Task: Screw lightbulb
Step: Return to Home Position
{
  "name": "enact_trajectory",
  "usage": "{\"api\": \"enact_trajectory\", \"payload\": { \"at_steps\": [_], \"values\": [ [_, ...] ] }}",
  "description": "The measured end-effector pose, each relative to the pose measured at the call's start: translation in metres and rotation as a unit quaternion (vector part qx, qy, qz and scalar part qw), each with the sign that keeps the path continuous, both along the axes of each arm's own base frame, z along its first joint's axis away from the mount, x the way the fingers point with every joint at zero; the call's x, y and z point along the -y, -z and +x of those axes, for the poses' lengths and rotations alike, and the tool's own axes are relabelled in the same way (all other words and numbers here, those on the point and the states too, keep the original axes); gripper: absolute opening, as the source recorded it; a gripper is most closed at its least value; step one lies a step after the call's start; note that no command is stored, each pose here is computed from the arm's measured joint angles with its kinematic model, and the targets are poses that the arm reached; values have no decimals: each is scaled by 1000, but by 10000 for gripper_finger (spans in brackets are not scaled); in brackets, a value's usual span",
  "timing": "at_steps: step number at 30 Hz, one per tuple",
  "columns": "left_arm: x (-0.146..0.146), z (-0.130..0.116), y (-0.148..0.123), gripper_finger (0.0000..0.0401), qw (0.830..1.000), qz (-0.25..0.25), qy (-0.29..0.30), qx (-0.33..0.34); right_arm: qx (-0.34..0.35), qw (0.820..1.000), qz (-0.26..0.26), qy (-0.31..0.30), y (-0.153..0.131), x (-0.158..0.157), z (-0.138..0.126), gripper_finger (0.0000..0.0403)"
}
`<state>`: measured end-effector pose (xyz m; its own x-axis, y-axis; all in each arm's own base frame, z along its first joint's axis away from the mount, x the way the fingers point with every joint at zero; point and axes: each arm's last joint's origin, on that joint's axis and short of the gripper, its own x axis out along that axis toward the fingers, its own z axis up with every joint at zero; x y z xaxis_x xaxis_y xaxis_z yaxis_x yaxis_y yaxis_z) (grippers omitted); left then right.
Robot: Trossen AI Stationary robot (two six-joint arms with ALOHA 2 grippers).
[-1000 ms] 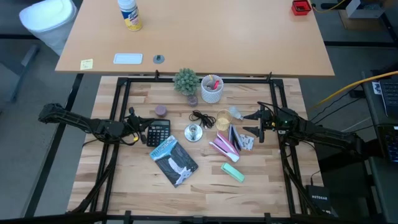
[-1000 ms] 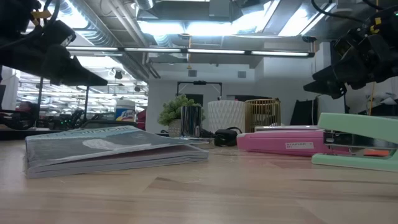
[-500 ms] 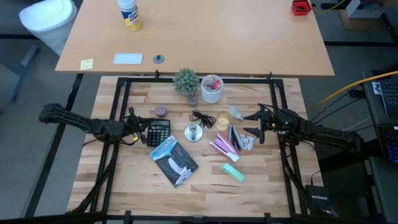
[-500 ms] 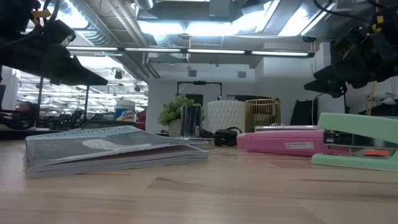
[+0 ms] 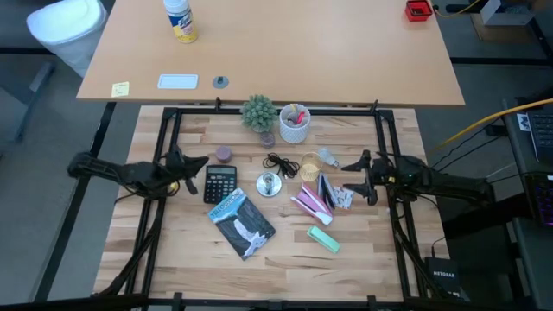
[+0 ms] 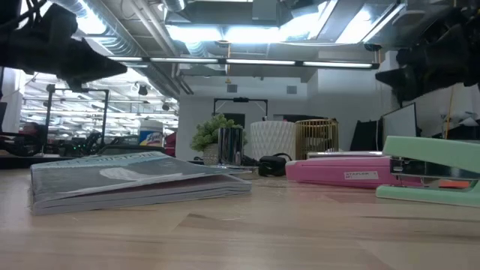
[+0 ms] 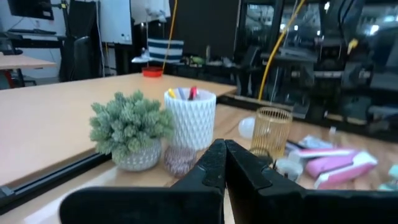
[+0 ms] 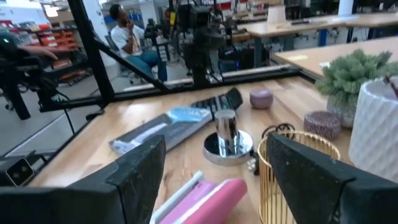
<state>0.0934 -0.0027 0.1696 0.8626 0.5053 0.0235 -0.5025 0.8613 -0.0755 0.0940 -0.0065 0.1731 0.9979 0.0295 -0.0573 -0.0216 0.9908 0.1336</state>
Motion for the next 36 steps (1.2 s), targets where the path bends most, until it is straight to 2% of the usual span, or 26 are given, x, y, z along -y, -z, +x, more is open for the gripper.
{"api": "enact_trajectory", "payload": {
  "at_steps": [3,36],
  "values": [
    [-1,-2,-3,0,1000,-5,0,19,6,1000,-1,-1,-1,0,-1,285],
    [-1,-2,-2,0,1000,-4,0,15,6,1000,-1,-1,-1,0,-1,285]
  ]
}}
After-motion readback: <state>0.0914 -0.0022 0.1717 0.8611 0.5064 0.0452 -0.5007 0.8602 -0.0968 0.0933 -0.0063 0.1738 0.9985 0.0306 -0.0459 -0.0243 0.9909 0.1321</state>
